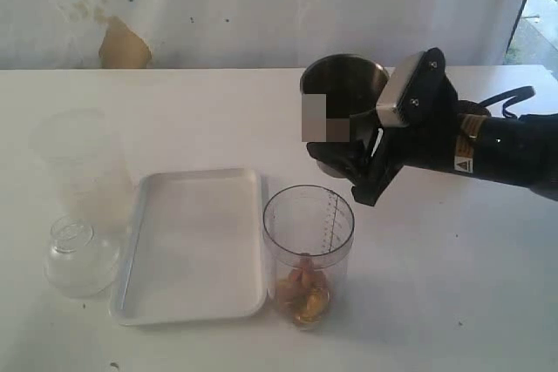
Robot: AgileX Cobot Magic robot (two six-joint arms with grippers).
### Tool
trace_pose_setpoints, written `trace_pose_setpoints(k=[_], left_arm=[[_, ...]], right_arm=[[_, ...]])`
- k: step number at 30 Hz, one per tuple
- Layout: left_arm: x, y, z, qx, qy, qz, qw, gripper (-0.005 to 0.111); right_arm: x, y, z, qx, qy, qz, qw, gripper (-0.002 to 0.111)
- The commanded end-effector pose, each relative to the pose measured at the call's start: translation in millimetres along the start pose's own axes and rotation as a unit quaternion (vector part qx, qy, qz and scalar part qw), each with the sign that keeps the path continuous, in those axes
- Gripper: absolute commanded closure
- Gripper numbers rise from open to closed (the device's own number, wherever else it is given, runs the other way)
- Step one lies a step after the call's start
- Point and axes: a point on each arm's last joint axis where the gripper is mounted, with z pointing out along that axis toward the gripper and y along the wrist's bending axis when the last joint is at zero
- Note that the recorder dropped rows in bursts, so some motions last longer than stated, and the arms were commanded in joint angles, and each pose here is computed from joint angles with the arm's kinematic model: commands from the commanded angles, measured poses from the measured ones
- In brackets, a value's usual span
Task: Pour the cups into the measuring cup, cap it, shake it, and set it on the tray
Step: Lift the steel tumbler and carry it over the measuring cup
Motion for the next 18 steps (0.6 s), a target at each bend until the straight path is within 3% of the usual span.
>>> trace_pose_setpoints(k=[1, 7, 18], left_arm=[[1, -0.2, 0, 0.002, -0.004, -0.001, 1.0, 0.106], [1, -0.2, 0, 0.002, -0.004, -0.001, 1.0, 0.106], [1, -0.2, 0, 0.002, -0.004, -0.001, 1.0, 0.106]], right_arm=[[-11, -4, -2, -0.001, -0.042, -0.023, 0.999, 0.108], [-15, -4, -1, -0.013, -0.051, -0.06, 0.997, 0.108], [-22, -4, -1, -0.011, -0.076, -0.203, 0.976, 0.108]])
